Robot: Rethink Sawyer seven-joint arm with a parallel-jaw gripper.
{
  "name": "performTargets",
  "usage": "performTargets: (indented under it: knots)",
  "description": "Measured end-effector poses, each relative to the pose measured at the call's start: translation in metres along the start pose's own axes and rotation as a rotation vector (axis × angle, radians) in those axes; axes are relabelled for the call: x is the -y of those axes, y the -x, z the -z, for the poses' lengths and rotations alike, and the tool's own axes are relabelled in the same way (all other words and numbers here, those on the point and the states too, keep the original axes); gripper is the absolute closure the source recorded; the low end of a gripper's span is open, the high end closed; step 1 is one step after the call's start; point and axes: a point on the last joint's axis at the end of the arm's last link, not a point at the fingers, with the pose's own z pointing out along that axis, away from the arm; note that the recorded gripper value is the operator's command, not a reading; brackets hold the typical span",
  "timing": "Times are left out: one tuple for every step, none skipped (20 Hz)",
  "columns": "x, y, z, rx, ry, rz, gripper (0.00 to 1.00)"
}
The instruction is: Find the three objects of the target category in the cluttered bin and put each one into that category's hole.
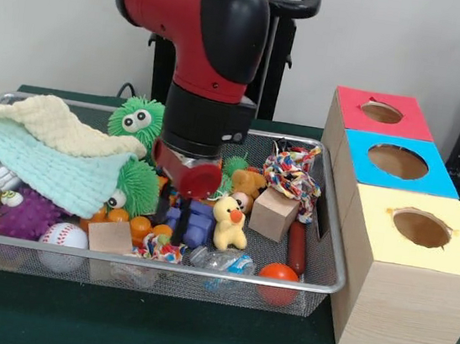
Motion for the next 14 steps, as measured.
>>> performTargets:
  knots:
    - [-0.001,-0.003,0.000,-0.011,-0.002,0.002,0.00]
    - [-0.003,-0.009,0.001,-0.035,-0.006,0.005,0.00]
    - [-0.005,-0.013,0.001,-0.053,-0.008,0.006,0.00]
    - [-0.006,-0.017,0.002,-0.072,-0.011,0.008,0.00]
    - [-0.008,-0.022,0.003,-0.092,-0.014,0.010,0.00]
    - [-0.009,-0.025,0.003,-0.104,-0.016,0.012,0.00]
    - [-0.010,-0.030,0.004,-0.128,-0.022,0.016,0.00]
    - [-0.010,-0.033,0.004,-0.138,-0.026,0.018,0.00]
    - [-0.010,-0.040,0.005,-0.158,-0.034,0.024,0.00]
    - [-0.011,-0.042,0.006,-0.163,-0.037,0.027,0.00]
    - [-0.012,-0.045,0.006,-0.166,-0.038,0.032,0.00]
    - [-0.013,-0.048,0.007,-0.167,-0.037,0.036,0.00]
    - [-0.014,-0.051,0.007,-0.168,-0.037,0.041,0.00]
    - [-0.016,-0.053,0.008,-0.169,-0.037,0.043,0.00]
